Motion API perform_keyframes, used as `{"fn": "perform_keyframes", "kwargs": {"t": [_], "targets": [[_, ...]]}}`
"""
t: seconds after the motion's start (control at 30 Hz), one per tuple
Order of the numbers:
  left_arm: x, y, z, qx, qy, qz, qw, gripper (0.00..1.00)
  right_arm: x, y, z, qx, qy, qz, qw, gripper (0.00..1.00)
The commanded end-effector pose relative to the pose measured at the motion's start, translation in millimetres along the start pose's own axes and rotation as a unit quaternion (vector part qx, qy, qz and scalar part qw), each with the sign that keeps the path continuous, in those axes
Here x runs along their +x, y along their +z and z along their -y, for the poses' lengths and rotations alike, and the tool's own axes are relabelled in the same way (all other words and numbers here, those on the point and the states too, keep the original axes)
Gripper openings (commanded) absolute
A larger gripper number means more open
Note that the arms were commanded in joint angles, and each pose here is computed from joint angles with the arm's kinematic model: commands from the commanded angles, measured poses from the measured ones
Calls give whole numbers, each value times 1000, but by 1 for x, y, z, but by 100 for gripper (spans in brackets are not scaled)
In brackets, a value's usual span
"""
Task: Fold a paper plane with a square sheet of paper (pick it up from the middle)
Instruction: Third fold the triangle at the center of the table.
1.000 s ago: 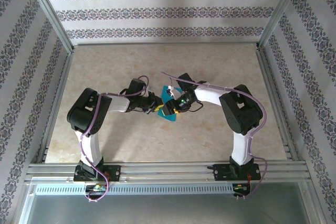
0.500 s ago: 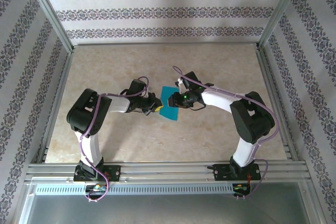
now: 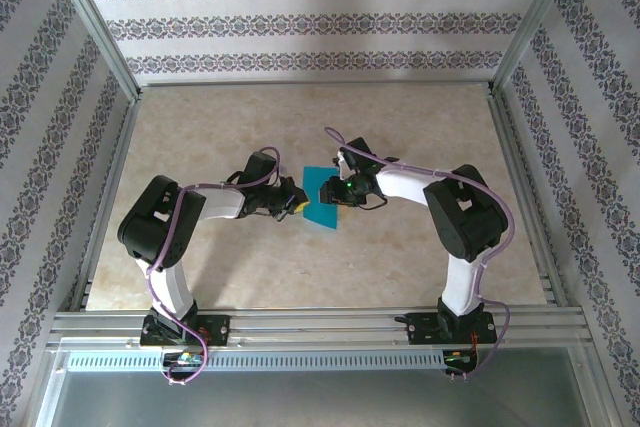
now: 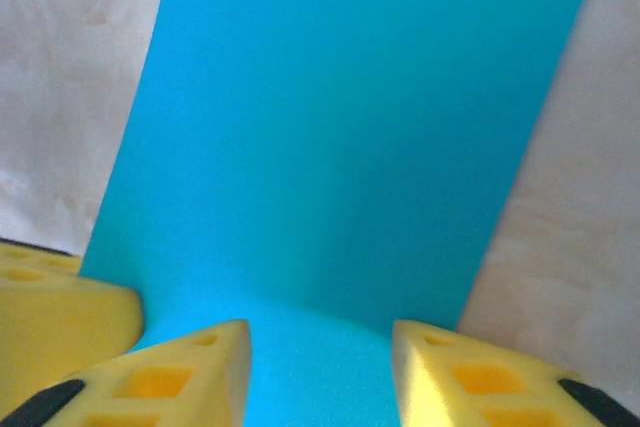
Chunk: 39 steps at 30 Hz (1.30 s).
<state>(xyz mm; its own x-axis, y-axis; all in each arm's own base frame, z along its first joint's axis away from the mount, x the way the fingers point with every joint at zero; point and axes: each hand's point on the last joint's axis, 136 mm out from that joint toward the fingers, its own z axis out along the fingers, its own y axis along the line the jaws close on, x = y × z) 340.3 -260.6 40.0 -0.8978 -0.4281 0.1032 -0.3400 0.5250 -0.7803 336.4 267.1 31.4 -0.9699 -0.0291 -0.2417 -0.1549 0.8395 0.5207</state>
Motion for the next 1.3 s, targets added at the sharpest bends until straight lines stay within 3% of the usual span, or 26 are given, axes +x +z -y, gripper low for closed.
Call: {"fn": "perform_keyframes", "kwargs": {"t": [0.0,0.1,0.33,0.47,0.7,0.93,1.27], "targets": [[1,-3,10,-10,-21,6,1000,4,-13,-37,-19,-7,-98,61,993,50],[0,-4,13,-17,-40,10,999,4,-4,-52,-20,5,-175,103,979,59],[-2,0,15,-13,-93,10,995,3,19,-55,-30,1,-312,171,935,61],[-2,0,14,-17,-109,12,994,2,34,-43,-48,-19,-396,181,900,60],[-1,1,11,-22,-115,11,993,1,41,-21,-61,16,-473,190,860,64],[0,2,9,-25,-116,8,993,1,30,-11,-53,68,-489,209,844,62],[1,2,8,-24,-117,8,993,2,30,-14,-58,61,-499,215,837,42]]}}
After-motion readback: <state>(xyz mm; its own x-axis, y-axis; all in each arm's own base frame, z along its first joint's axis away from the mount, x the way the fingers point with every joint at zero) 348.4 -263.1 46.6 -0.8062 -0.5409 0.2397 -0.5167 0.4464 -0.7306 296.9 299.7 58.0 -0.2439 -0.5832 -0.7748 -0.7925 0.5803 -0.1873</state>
